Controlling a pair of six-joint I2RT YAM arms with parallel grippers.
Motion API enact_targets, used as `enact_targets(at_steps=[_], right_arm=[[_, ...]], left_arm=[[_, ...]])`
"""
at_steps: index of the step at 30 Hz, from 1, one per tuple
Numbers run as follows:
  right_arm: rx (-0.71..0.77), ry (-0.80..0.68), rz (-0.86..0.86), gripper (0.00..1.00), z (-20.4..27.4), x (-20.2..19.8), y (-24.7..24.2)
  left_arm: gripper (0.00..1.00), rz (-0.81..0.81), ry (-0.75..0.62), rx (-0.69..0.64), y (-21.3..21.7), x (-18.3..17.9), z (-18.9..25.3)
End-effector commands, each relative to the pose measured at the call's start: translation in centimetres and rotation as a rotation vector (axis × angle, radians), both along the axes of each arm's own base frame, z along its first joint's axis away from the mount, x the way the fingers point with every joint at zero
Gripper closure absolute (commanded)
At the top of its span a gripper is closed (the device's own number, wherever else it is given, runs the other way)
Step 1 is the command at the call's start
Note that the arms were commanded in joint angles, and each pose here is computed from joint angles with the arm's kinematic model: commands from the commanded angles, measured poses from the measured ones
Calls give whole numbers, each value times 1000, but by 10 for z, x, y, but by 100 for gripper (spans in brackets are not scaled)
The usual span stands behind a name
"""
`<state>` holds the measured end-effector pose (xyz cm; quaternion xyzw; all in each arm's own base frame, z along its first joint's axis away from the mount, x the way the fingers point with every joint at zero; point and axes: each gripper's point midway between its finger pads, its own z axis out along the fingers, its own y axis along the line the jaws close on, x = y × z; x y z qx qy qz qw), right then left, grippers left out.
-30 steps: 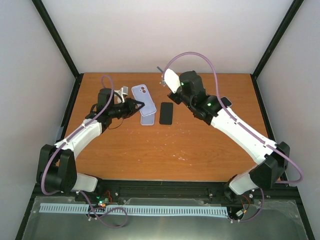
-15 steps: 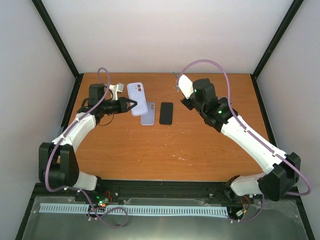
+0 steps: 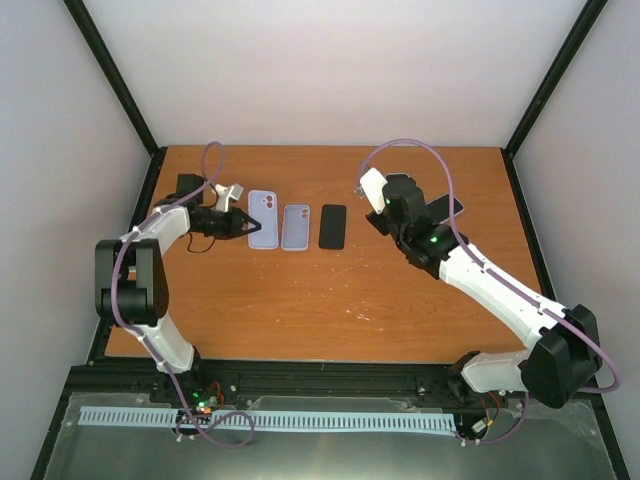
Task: Take the phone out of the phone case
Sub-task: Place the phone case at the center of the board.
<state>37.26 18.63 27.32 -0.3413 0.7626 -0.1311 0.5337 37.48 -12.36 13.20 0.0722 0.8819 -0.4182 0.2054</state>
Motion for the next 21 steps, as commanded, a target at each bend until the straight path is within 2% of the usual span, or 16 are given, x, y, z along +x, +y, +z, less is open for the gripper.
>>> enact_targets(at_steps=[1, 10, 17, 21], right_arm=[[85, -129, -54, 97, 39, 2, -10], [87, -125, -52, 97, 41, -2, -13], [89, -118, -46, 97, 41, -4, -12], [91, -116, -42, 97, 40, -3, -11]], left_arm=[[100, -45, 19, 7, 6, 7, -14], [92, -60, 131, 39, 11, 34, -58], [86, -49, 178, 165, 28, 49, -94], [72, -21, 204, 203, 34, 52, -108]])
